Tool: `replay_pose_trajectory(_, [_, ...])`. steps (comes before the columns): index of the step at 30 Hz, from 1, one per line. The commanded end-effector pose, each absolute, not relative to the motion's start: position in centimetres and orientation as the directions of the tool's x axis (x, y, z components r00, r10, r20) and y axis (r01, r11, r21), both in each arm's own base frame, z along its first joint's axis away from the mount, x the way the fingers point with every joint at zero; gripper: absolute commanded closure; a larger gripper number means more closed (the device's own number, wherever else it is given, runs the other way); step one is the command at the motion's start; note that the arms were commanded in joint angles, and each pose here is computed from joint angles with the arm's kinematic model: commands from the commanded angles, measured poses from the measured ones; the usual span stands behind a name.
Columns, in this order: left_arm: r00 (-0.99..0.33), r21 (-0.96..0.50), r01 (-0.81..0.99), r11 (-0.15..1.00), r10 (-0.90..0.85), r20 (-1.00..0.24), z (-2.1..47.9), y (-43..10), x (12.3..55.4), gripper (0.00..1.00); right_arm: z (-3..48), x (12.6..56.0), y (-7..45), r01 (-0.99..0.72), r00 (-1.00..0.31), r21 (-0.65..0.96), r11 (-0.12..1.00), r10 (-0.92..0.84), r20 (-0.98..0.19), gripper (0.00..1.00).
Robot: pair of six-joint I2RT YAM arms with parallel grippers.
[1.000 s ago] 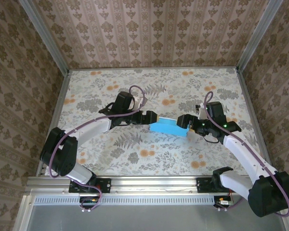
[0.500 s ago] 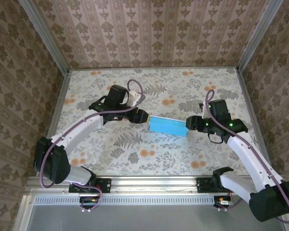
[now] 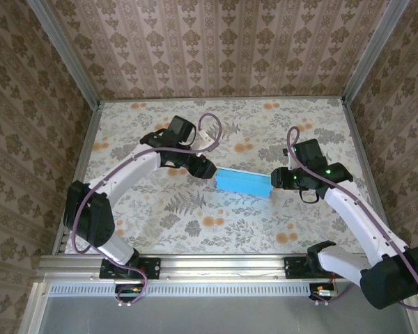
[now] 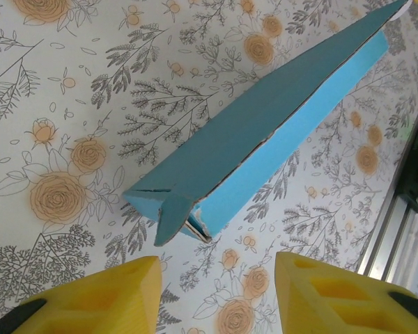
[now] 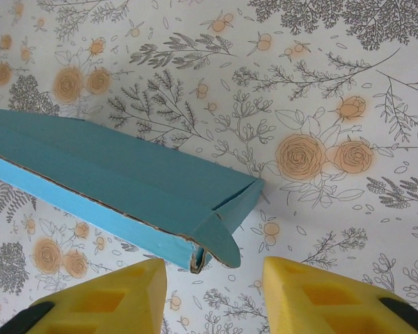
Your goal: Fold the paper box
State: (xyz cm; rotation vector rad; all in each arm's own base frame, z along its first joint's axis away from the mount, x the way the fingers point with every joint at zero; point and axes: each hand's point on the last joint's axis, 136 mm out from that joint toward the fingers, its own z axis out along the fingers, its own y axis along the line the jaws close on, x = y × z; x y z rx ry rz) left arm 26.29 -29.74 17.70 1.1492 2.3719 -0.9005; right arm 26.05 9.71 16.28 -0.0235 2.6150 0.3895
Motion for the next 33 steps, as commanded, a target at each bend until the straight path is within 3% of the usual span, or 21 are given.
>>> replay_pose_trajectory(1, [-0.573, -0.367, 0.820, 0.440, 0.609, -0.548, 17.8, -30.0, 26.1, 0.55, 16.8, 26.4, 9.6, -0.101, -0.877, 0.234, 0.967, 0.024, -0.479, 0.59])
replay_pose_trajectory(16, [-0.585, -0.363, 0.811, 0.459, 0.621, -0.522, 17.1, -30.6, 27.0, 0.70, 16.7, 26.8, 10.1, -0.116, -0.876, 0.228, 0.967, 0.008, -0.482, 0.76])
replay_pose_trajectory(22, [-0.580, -0.348, 0.814, 0.465, 0.623, -0.524, 17.1, -30.6, 27.4, 0.70, 16.7, 26.8, 10.2, -0.122, -0.877, 0.226, 0.966, 0.001, -0.481, 0.81])
replay_pose_trajectory(27, [-0.570, -0.291, 0.818, 0.496, 0.631, -0.525, 16.9, -30.0, 28.3, 0.60, 16.7, 26.7, 10.0, -0.122, -0.878, 0.219, 0.968, -0.002, -0.479, 0.81])
replay_pose_trajectory(33, [-0.560, -0.273, 0.824, 0.497, 0.636, -0.531, 17.0, -30.0, 28.7, 0.60, 16.7, 26.7, 10.0, -0.122, -0.877, 0.217, 0.968, -0.002, -0.481, 0.82])
